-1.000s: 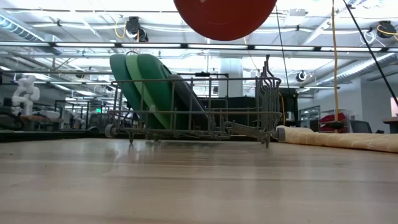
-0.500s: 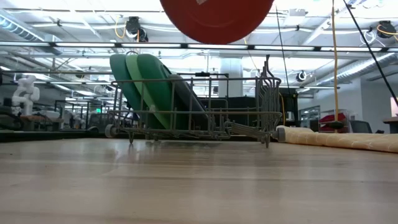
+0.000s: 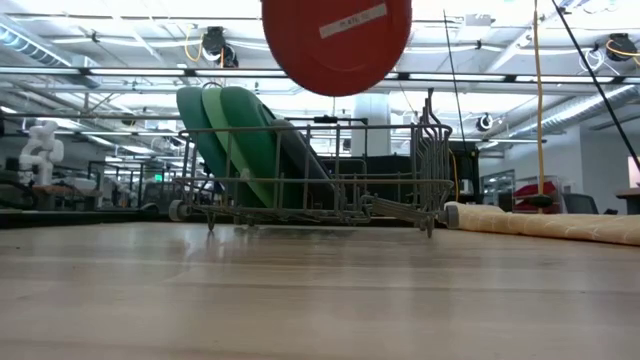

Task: Sort dishes
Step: Put the orange plate in the dishwasher rack

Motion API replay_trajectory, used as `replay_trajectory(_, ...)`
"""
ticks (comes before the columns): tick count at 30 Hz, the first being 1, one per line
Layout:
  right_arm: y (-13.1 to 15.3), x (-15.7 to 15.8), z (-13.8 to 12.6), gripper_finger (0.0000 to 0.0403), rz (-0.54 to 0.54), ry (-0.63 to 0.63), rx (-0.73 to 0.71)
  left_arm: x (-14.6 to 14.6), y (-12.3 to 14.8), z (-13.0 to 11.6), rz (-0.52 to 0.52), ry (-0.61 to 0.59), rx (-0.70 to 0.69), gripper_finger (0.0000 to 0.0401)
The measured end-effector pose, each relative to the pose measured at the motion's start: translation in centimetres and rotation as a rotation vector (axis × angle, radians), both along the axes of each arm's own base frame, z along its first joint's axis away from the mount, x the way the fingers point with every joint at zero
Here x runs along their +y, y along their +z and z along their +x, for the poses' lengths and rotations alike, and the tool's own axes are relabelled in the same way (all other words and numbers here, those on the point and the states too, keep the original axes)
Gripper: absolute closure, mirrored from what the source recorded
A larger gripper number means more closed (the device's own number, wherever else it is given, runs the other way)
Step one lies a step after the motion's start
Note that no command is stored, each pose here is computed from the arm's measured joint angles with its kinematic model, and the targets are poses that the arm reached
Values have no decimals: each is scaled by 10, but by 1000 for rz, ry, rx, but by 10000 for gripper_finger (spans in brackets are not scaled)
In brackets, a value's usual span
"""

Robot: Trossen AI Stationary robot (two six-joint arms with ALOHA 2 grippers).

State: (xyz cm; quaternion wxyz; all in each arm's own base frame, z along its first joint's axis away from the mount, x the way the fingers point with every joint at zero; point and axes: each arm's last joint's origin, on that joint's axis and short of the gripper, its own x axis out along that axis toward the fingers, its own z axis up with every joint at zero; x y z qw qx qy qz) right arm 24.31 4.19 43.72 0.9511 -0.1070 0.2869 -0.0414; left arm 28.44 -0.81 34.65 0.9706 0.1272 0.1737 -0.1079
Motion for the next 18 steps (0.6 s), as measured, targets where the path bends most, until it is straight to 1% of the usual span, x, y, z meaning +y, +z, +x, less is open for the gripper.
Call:
replay_trajectory(2, 6, -5, -10, 190, -48, -74, -33, 4, 1, 1, -59, 70, 0, 378)
replay_trajectory(3, 10, -7, -15, 189, -65, -106, -50, 6, 2, 1, -107, 122, -13, 378)
replay_trajectory(5, 15, -10, -23, 190, -88, -154, -77, 14, 7, 6, -234, 249, -69, 378)
replay_trajectory(8, 19, -12, -28, 196, -88, -165, -105, 26, 6, 15, -424, 412, -120, 378)
replay_trajectory(11, 20, -11, -28, 203, -90, -169, -113, 36, -4, 26, -577, 540, -126, 377)
replay_trajectory(14, 17, -7, -24, 207, -93, -158, -103, 44, -19, 38, -674, 639, -106, 367)
replay_trajectory(18, 12, 4, -15, 209, -117, -107, -81, 46, -42, 57, -772, 696, -72, 366)
